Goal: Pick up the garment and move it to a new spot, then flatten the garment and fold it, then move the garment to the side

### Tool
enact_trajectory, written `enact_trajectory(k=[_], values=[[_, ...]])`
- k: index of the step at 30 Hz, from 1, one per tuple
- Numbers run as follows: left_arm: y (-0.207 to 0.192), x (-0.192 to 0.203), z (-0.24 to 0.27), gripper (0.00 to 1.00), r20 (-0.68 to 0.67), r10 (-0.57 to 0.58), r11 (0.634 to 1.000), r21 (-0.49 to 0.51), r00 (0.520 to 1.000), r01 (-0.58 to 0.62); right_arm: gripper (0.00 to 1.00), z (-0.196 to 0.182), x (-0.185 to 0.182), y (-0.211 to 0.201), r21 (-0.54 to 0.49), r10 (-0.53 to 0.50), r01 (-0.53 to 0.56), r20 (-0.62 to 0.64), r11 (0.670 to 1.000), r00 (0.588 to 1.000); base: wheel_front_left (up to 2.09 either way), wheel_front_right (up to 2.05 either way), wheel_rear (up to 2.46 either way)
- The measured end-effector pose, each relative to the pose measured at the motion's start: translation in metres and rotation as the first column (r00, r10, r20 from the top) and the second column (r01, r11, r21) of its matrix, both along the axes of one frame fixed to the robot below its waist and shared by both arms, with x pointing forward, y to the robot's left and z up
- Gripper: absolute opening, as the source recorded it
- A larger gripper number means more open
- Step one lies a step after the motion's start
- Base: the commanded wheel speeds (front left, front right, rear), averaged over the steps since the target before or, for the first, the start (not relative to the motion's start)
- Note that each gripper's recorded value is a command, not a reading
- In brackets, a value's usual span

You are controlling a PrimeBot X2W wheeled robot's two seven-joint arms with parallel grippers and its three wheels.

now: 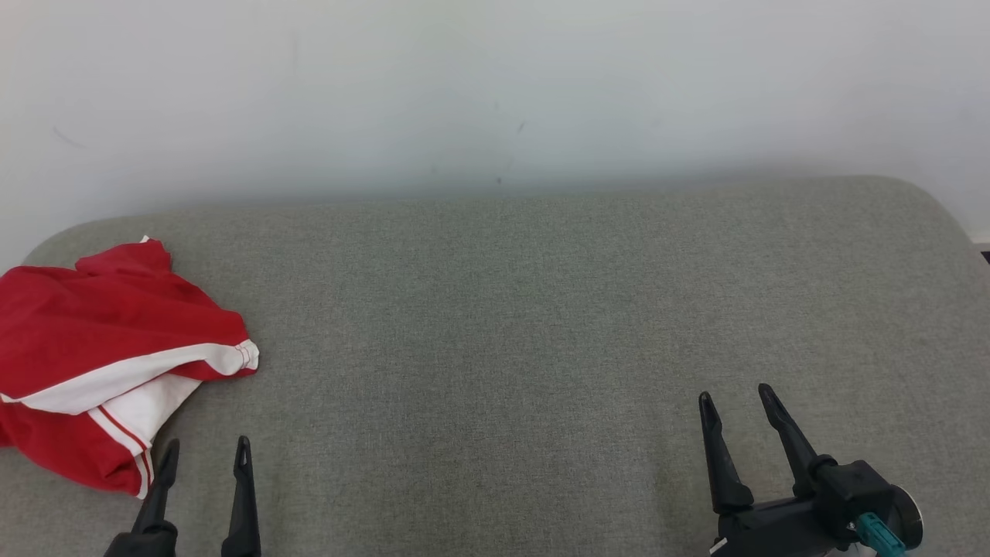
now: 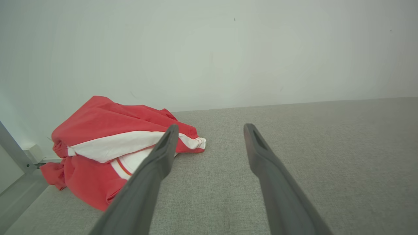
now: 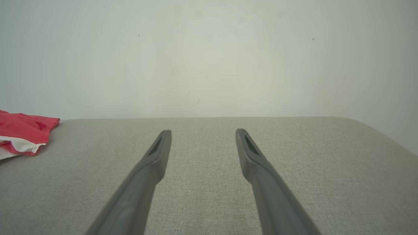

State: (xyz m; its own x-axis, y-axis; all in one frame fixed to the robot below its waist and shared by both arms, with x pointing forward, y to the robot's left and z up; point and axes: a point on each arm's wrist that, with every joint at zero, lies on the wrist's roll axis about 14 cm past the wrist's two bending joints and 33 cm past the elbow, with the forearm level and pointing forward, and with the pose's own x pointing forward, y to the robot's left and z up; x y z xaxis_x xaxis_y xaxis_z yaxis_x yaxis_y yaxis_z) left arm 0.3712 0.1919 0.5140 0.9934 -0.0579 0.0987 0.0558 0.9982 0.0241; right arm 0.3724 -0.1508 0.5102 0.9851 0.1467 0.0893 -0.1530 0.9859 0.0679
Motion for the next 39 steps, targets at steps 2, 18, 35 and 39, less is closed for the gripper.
enact_trajectory(k=[2, 18, 35, 39], values=[[0.002, 0.0, 0.0, 1.0, 0.003, 0.008, 1.0, -0.005, 1.0, -0.008, 1.0, 0.001, 0.0, -0.001, 0.003, -0.004, 0.004, 0.006, 1.0, 1.0, 0.0, 0.0, 0.0], [0.007, 0.0, -0.006, 1.0, -0.016, 0.031, 0.999, -0.042, 0.999, -0.032, 1.0, -0.001, 0.0, -0.011, 0.06, -0.036, 0.036, -0.004, 0.998, 0.999, 0.0, 0.0, 0.0], [0.013, -0.005, -0.006, 1.0, -0.017, 0.052, 0.998, -0.033, 0.998, -0.053, 1.0, -0.002, 0.0, -0.005, 0.066, -0.021, 0.021, -0.008, 0.998, 1.0, 0.0, 0.0, 0.0], [0.018, -0.008, -0.008, 1.0, -0.021, 0.07, 0.997, -0.029, 0.997, -0.07, 1.0, -0.002, 0.002, -0.001, 0.065, -0.008, 0.009, -0.009, 0.998, 1.0, 0.0, 0.0, 0.0]])
